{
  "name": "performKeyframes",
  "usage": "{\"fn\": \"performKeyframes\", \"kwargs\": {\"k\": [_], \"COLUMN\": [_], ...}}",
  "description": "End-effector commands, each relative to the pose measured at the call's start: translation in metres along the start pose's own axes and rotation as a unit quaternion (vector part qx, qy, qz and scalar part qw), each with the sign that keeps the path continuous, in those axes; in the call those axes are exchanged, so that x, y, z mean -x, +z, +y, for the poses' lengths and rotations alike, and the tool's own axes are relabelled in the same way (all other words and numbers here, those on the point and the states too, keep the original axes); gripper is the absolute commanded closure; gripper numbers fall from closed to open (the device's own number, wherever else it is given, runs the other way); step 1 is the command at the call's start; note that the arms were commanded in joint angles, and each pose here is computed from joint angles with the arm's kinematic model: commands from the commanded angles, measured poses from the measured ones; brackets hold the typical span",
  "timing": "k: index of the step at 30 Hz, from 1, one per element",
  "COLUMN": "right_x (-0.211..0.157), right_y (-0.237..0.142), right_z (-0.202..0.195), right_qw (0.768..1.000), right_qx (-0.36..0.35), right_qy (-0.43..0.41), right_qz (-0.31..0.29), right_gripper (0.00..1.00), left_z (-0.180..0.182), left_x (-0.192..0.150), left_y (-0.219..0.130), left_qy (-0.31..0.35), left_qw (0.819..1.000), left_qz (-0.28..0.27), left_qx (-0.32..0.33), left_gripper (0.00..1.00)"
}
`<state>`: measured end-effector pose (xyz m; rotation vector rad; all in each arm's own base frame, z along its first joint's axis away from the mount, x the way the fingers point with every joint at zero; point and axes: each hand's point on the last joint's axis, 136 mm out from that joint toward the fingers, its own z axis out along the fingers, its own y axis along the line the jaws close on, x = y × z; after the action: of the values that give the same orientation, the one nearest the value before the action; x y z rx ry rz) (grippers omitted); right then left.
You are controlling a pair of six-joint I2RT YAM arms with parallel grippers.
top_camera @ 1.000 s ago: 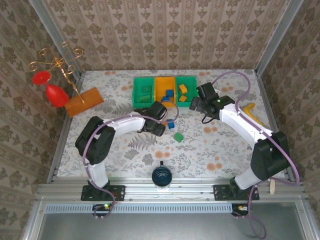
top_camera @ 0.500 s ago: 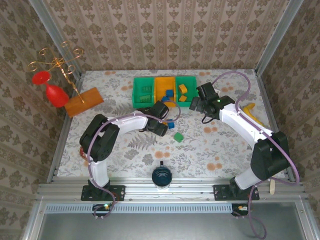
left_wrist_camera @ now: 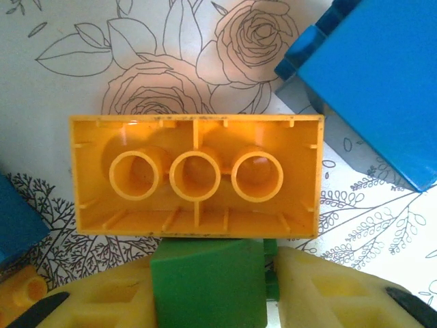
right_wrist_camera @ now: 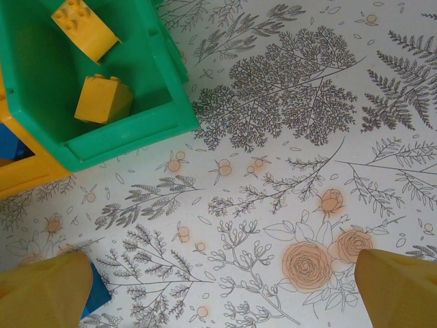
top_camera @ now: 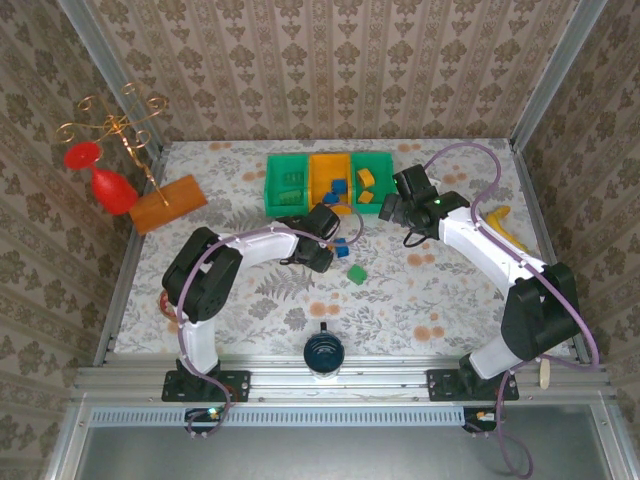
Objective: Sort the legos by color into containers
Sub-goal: Pick up the lego from the center of the table, then place the lego in the container.
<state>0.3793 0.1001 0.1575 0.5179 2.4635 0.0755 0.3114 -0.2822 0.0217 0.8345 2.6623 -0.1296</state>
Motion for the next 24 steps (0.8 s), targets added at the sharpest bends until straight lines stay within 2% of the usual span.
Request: {"fn": "performKeyframes", "kwargs": {"k": [1,13,18,24], "right_x": [0.004,-0.003,-0.009,-0.018], "right_y": [-0.001,-0.001,-0.001,0.001], "right_z": [-0.002,-0.001,0.004,0.019], "right_qw": [1.000,1.000,1.000,1.000], "right_qx": [-0.003,0.003,0.008,0.018], "right_qy": [0.014,0.007,-0.003,-0.022], "right_qz": [-0.009,-0.005,-0.001,0.005], "right_gripper": [0.00,0.00,0.00,0.00], "left_z": [0.009,0.025,0.049,0.088], "left_x": [-0.004,0.027,0.044,0.067], "left_y": [-0.008,-0.076,-0.098,-0.106], "left_qy": [-0.003,-0.022,-0.046,-0.072], "left_qw": [1.000,0.996,0.991,0.985], "left_qz": [0.009,-0.082,-0.118,-0.144], "left_qx": [0.020,0.032,0.041,0.061], "left_gripper": [0.62,0.66,0.66,0.67]}}
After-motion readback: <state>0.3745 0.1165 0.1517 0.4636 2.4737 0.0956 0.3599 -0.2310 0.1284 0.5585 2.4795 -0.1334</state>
